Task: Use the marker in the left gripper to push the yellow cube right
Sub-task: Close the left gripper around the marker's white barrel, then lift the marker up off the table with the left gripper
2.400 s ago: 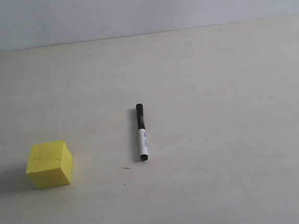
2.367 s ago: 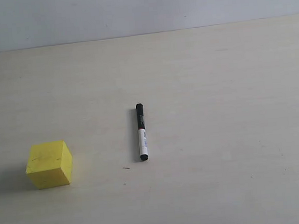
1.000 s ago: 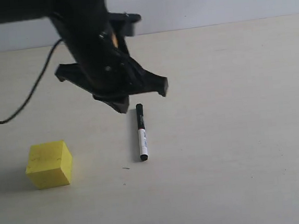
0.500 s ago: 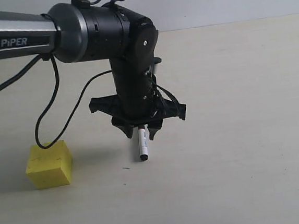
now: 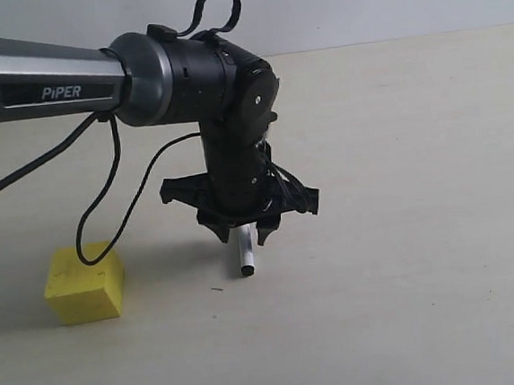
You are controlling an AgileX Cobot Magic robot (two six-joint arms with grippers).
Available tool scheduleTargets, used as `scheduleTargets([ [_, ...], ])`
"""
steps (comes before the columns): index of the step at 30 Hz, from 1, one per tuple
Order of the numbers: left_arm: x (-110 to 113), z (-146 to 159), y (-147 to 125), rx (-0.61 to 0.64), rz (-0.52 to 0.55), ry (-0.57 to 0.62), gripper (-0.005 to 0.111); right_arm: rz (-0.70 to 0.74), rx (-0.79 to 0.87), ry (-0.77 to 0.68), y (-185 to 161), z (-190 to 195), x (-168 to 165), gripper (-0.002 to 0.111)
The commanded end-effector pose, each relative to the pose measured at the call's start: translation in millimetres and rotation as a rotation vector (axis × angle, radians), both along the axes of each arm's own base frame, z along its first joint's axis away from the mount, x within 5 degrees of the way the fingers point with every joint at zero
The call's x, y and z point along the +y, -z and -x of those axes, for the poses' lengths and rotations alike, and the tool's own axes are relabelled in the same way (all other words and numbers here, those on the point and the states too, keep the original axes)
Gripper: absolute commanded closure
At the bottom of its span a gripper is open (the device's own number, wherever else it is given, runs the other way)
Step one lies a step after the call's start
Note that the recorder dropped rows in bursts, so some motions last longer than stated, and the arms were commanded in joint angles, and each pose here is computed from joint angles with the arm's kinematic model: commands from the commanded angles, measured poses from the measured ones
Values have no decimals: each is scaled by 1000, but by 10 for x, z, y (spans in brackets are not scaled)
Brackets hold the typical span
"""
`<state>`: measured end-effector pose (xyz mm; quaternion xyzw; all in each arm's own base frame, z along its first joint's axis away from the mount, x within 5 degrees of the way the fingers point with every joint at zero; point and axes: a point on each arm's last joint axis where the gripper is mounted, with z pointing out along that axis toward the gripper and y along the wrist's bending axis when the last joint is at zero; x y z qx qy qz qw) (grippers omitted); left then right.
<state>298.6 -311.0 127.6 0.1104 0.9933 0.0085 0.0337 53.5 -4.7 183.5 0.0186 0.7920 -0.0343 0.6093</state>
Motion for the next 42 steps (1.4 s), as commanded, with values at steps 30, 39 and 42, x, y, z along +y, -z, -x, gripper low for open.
scheduleTargets([
  [30,-33,-31,60,-20,21,-11,106,2,-9,8,6,1,-4,108],
  [39,45,11,-754,-128,88,200,107,2,-9,8,6,1,-4,108],
  [42,196,140,-1333,-214,137,285,107,2,-9,8,6,1,-4,108],
])
